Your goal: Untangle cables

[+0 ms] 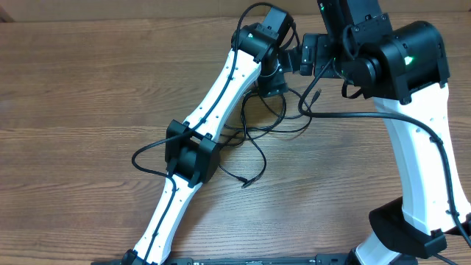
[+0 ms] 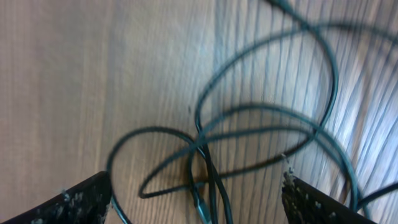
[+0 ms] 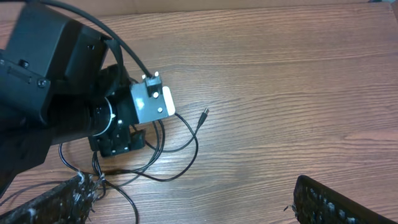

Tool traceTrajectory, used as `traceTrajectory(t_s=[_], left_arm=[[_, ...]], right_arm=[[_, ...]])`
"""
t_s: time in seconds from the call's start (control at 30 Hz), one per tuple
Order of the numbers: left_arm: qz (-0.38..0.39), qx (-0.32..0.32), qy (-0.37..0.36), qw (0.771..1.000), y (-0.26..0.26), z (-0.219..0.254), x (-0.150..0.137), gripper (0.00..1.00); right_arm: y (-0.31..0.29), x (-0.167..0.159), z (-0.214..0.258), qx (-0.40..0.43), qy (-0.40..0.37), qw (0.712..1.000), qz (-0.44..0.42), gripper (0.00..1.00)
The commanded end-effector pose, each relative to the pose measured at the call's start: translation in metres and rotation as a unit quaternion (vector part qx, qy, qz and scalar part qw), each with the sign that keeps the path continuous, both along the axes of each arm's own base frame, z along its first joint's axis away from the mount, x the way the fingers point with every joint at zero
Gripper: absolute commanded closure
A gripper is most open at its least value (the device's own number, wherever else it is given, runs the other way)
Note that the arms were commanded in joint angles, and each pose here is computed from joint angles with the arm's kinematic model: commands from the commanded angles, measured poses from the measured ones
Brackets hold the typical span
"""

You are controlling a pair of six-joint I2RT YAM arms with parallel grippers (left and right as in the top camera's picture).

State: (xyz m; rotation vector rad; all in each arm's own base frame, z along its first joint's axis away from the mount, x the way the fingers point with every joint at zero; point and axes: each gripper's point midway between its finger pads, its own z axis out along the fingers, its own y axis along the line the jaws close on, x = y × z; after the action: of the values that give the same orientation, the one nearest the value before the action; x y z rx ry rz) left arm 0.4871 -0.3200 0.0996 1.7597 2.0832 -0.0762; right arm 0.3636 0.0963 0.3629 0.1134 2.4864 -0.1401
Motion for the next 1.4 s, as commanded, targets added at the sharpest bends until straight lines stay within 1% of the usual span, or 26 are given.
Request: traceTrajectory(t_s=[0.0, 0.1, 0.13, 0.23, 0.3, 0.43, 0.47, 0.5, 0.53, 0.57, 0.6, 0.63, 0.7, 0.77, 0.8, 0.87, 0.9, 0.97, 1.0, 1.07, 1.1, 1.17, 1.2, 1.23, 1.27, 1.37], left_arm=[[-0.022, 0.019, -0.013, 0.999, 0.021, 0.004, 0.007, 0.12], [-0.022, 0.022, -0.017, 0.999, 0.030, 0.004, 0.013, 0.13], [-0.019, 0.018, -0.020, 0.999, 0.033, 0.005, 0.017, 0.11], [-0.020, -0.007, -0.016, 1.000, 0.032, 0.005, 0.021, 0.10], [-0.024, -0.027, -0.011, 0.999, 0.028, -0.003, 0.024, 0.11], [-0.033, -0.038, -0.006, 0.999, 0.019, -0.027, 0.024, 0.12], [-0.035, -0.039, -0.007, 0.999, 0.015, -0.035, 0.024, 0.14], [-0.037, -0.041, -0.010, 0.998, 0.011, -0.041, 0.024, 0.20], [-0.035, -0.045, -0.014, 0.998, 0.006, -0.044, 0.025, 0.46], [-0.025, -0.054, -0.023, 0.998, 0.000, -0.045, 0.029, 0.85], [-0.002, -0.070, -0.032, 0.997, -0.007, -0.043, 0.035, 0.96], [0.017, -0.085, -0.036, 0.996, -0.013, -0.039, 0.039, 0.96], [0.095, -0.134, -0.045, 0.985, -0.026, -0.023, 0.053, 0.96], [0.200, -0.195, -0.026, 0.960, -0.032, -0.001, 0.063, 0.96], [0.259, -0.229, -0.002, 0.938, -0.034, 0.010, 0.066, 0.96], [0.361, -0.278, 0.050, 0.889, -0.032, 0.032, 0.064, 0.96], [0.421, -0.295, 0.087, 0.853, -0.024, 0.047, 0.060, 0.96], [0.484, -0.303, 0.137, 0.810, -0.009, 0.069, 0.047, 0.96], [0.497, -0.304, 0.155, 0.798, -0.003, 0.080, 0.040, 0.96], [0.497, -0.312, 0.194, 0.786, 0.011, 0.115, 0.020, 0.96], [0.489, -0.324, 0.212, 0.782, 0.018, 0.137, 0.010, 0.96], [0.465, -0.359, 0.241, 0.773, 0.030, 0.182, -0.006, 0.96], [0.454, -0.382, 0.254, 0.764, 0.037, 0.208, -0.015, 0.96], [0.452, -0.412, 0.264, 0.746, 0.053, 0.240, -0.023, 0.96], [0.453, -0.422, 0.266, 0.739, 0.059, 0.251, -0.026, 0.96], [0.477, -0.470, 0.256, 0.697, 0.101, 0.300, -0.035, 0.96]], right_arm=[[-0.004, -0.003, 0.007, 0.001, -0.011, 1.000, -0.006, 0.00], [-0.004, -0.003, 0.007, 0.001, -0.011, 1.000, -0.006, 0.00], [-0.004, -0.003, 0.007, 0.001, -0.011, 1.000, -0.006, 0.00], [-0.004, -0.003, 0.007, 0.002, -0.011, 1.000, -0.006, 0.00], [-0.003, -0.003, 0.007, 0.004, -0.010, 1.000, -0.004, 0.00], [-0.003, -0.004, 0.007, 0.006, -0.009, 1.000, -0.003, 0.00], [-0.003, -0.004, 0.007, 0.006, -0.009, 1.000, -0.003, 0.00], [-0.002, -0.004, 0.007, 0.006, -0.009, 1.000, -0.003, 0.00], [-0.003, -0.004, 0.007, 0.006, -0.009, 1.000, -0.003, 0.00], [-0.002, -0.004, 0.007, 0.006, -0.009, 1.000, -0.002, 0.00], [-0.003, -0.004, 0.007, 0.006, -0.009, 1.000, -0.003, 0.00], [-0.002, -0.004, 0.007, 0.006, -0.009, 1.000, -0.002, 0.00], [-0.003, -0.004, 0.007, 0.006, -0.009, 1.000, -0.003, 0.00], [-0.003, -0.004, 0.007, 0.006, -0.009, 1.000, -0.003, 0.00], [-0.003, -0.004, 0.007, 0.006, -0.009, 1.000, -0.003, 0.00], [-0.003, -0.004, 0.007, 0.006, -0.009, 1.000, -0.003, 0.00], [-0.003, -0.004, 0.007, 0.005, -0.009, 1.000, -0.003, 0.00], [-0.003, -0.004, 0.007, 0.004, -0.009, 1.000, -0.001, 0.00], [-0.003, -0.003, 0.007, 0.004, -0.009, 1.000, -0.001, 0.00], [-0.005, -0.003, 0.007, 0.004, -0.009, 1.000, -0.004, 0.01], [-0.006, -0.003, 0.007, 0.005, -0.009, 1.000, -0.007, 0.03], [-0.009, -0.002, 0.007, 0.006, -0.010, 1.000, -0.013, 0.10], [-0.010, -0.001, 0.006, 0.008, -0.009, 1.000, -0.014, 0.11], [-0.010, -0.002, 0.006, 0.014, -0.006, 1.000, -0.012, 0.11], [-0.009, -0.002, 0.005, 0.018, -0.005, 1.000, -0.011, 0.11], [0.002, -0.004, 0.002, 0.050, 0.009, 0.999, 0.008, 0.11]])
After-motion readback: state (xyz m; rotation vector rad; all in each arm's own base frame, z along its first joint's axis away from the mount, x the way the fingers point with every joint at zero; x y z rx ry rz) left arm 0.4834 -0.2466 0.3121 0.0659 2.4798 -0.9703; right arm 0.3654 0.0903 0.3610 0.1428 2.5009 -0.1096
